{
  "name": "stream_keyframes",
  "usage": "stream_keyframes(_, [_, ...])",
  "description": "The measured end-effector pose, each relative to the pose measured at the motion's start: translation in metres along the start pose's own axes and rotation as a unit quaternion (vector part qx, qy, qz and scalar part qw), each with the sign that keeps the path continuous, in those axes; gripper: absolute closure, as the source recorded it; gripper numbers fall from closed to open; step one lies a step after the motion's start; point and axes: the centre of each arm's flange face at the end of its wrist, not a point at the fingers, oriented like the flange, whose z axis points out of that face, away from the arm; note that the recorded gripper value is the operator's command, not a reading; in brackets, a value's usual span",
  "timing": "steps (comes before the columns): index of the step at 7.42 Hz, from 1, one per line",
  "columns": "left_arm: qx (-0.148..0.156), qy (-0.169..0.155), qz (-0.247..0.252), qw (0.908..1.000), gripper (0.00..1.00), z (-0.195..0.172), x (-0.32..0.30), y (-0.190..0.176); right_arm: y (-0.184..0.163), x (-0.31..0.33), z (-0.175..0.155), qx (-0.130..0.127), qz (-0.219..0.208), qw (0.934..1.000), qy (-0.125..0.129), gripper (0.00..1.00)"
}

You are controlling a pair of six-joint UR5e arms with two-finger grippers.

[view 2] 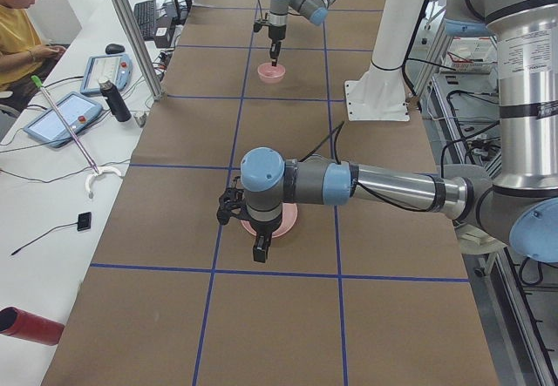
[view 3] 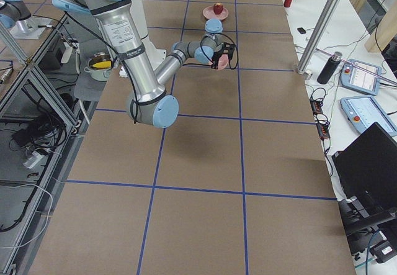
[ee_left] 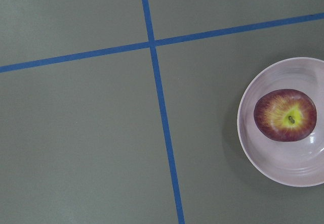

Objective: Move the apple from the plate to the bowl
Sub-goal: 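Drag the pink bowl with the right gripper toward the table center, then open the right gripper off the bowl rim and withdraw the right arm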

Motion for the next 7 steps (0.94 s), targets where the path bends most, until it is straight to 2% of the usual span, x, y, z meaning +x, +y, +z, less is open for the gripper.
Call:
stream_keyframes(3, [0.0,0.0,0.0,1.0,0.02,0.0,0.0,0.0,0.02,-0.032,0.026,-0.002,0.003,0.9996,0.027,1.0])
stream_keyframes(6, [-0.001,0.0,-0.001,1.0,0.02,0.001,0.0,0.0,0.025,-0.044,0.039,-0.002,-0.004,0.9995,0.031,1.0])
stream_keyframes(7, [-0.001,0.0,-0.001,1.0,0.02,0.001,0.0,0.0,0.023,-0.046,0.044,0.001,-0.006,0.9996,0.029,0.83])
